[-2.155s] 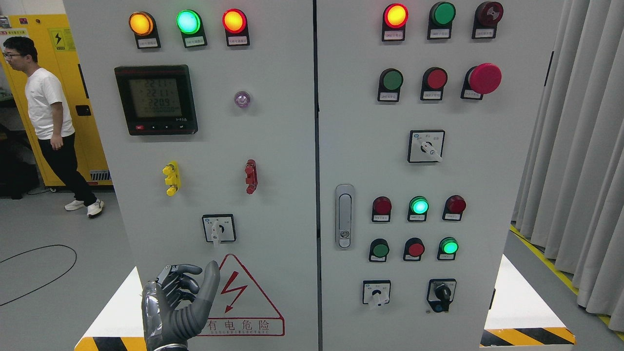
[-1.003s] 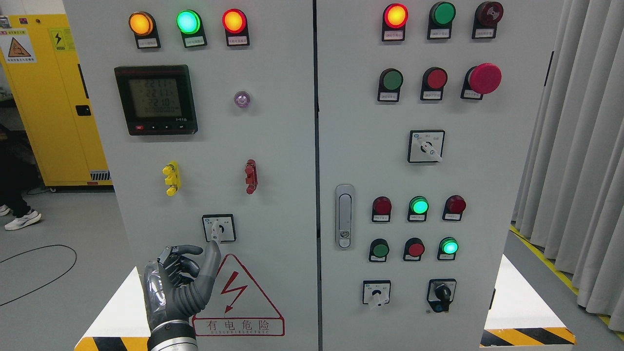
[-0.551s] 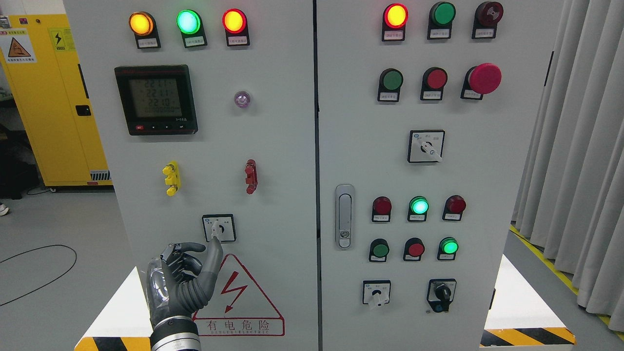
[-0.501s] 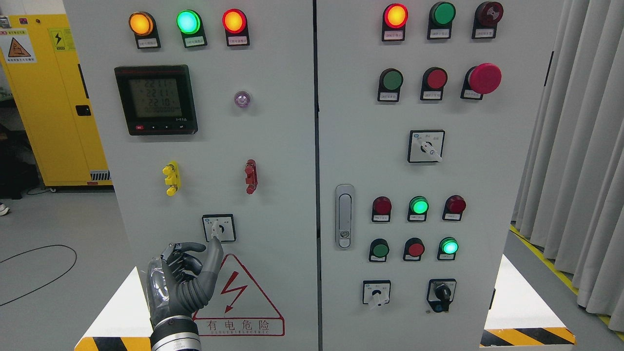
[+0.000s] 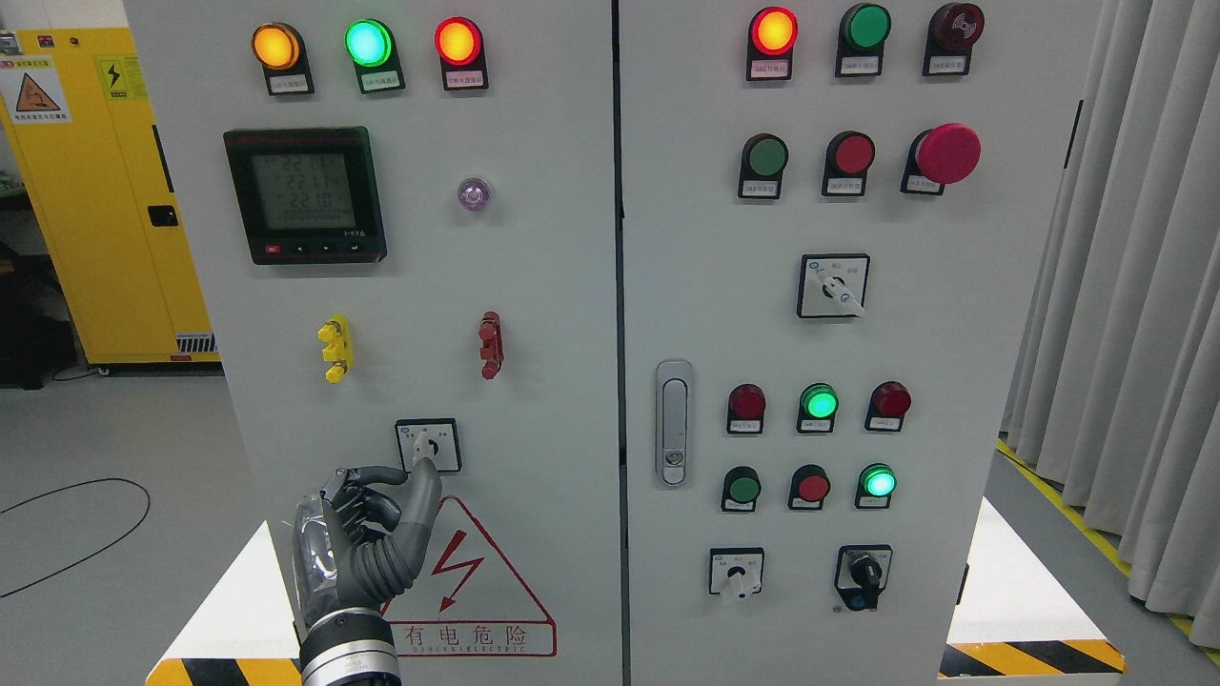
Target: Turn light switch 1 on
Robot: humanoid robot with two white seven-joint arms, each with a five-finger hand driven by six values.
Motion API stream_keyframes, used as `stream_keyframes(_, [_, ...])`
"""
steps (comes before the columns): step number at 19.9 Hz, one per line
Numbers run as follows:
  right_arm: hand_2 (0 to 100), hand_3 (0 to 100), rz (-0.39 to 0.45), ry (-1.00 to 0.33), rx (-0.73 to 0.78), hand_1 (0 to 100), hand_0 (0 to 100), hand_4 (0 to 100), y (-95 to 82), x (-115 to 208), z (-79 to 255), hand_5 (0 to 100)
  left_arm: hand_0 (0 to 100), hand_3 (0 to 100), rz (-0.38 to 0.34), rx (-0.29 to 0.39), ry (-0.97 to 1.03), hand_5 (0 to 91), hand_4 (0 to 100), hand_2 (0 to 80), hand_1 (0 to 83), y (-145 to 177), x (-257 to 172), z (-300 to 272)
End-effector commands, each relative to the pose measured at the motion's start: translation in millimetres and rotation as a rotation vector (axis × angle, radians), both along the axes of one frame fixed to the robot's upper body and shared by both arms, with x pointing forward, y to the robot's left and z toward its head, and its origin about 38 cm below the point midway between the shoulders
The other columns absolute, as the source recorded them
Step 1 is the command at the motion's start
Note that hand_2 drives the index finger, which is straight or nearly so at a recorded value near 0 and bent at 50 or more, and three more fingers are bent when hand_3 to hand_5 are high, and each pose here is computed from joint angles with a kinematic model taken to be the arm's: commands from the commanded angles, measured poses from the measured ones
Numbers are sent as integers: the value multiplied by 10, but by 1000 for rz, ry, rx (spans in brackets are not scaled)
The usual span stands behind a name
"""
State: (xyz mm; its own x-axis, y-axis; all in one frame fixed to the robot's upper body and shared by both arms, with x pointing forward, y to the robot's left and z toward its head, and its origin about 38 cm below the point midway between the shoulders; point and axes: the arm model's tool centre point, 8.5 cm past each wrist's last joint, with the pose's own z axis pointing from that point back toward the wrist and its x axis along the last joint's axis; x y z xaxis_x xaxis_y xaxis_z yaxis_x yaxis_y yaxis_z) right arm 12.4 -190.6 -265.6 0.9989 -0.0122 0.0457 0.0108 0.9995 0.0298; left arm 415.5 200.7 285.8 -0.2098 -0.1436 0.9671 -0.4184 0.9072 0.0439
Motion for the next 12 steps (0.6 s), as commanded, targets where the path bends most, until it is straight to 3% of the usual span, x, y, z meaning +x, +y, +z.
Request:
stream_keyframes(1, [40, 0, 0, 0, 0, 500, 0, 0, 0, 0, 0, 0, 275, 917, 2, 16, 8, 797, 856, 565, 680, -37, 27, -6])
stream_keyframes(12, [40, 0, 0, 0, 0, 500, 0, 0, 0, 0, 0, 0, 268, 918, 7, 25, 24, 797, 858, 570, 672, -59, 52, 36])
